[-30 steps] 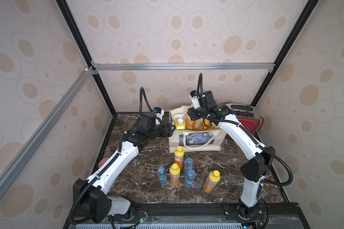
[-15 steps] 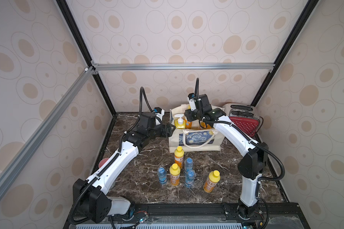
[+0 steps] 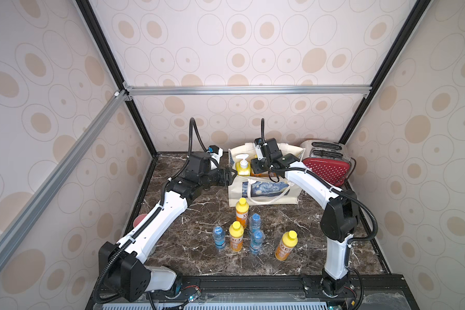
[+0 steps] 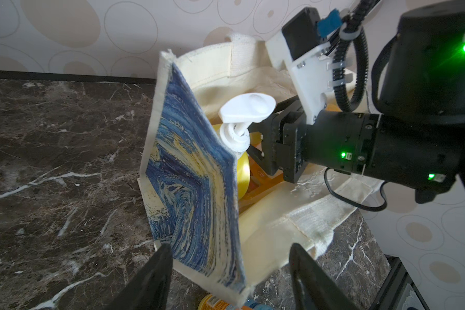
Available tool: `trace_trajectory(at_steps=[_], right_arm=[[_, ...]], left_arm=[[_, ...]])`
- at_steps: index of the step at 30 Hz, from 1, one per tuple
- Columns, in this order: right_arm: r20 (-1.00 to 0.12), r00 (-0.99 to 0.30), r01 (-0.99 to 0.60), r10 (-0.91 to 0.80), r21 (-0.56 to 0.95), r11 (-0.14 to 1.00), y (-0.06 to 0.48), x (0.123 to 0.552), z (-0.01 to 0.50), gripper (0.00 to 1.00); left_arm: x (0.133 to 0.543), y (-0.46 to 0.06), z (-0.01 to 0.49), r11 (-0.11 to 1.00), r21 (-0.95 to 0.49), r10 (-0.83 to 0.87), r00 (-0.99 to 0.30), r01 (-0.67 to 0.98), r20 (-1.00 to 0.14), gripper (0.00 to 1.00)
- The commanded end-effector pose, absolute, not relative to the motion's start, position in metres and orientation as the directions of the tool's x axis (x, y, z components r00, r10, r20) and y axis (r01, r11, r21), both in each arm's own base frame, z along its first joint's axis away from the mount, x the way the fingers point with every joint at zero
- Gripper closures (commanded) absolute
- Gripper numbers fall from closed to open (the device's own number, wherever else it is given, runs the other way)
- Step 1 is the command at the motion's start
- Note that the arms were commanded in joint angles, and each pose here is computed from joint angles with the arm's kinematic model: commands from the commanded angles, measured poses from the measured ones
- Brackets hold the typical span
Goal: Pack dish soap into the shopping bag
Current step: Place the bottle of dish soap in the shopping bag.
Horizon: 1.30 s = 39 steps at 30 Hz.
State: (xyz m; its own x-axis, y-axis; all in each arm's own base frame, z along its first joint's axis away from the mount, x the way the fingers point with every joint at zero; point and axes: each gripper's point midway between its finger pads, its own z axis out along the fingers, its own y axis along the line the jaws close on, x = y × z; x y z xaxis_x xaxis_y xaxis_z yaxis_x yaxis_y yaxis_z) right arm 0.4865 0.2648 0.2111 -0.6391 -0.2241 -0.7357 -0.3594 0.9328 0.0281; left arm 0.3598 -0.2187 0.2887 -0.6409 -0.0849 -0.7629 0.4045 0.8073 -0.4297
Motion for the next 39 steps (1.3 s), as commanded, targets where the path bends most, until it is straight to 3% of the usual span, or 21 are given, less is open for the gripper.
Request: trace_trajectory(at_steps=[1, 12, 17, 30, 39], right_arm=[[-0.806, -0.571, -0.339, -0.153, 0.062, 0.939, 0.267, 0.506, 0.237, 0.74], [-0.804, -0.578, -0.348, -0.141, 0.086, 0.934, 0.267, 0.504, 0.251, 0.34], [-0.821, -0.556, -0.365, -0.13, 0.101, 0.925, 0.267, 0.496, 0.272, 0.21], [-0.878, -0.467, -0.411, -0.104, 0.111, 0.905, 0.253, 0.461, 0.357, 0.11], [-0.895, -0.429, -0.517, -0.123, 0.131, 0.846, 0.234, 0.386, 0.429, 0.1]], left_arm=[[0.358, -0.225, 0.307, 0.788, -0.437, -0.095, -0.616, 0.433, -0.782, 0.32], [0.355, -0.224, 0.306, 0.79, -0.435, -0.093, -0.616, 0.432, -0.782, 0.29], [0.354, -0.223, 0.306, 0.791, -0.434, -0.094, -0.614, 0.432, -0.783, 0.27], [0.353, -0.22, 0.303, 0.798, -0.425, -0.09, -0.613, 0.427, -0.785, 0.25], [0.346, -0.203, 0.301, 0.839, -0.365, -0.078, -0.575, 0.403, -0.814, 0.16]])
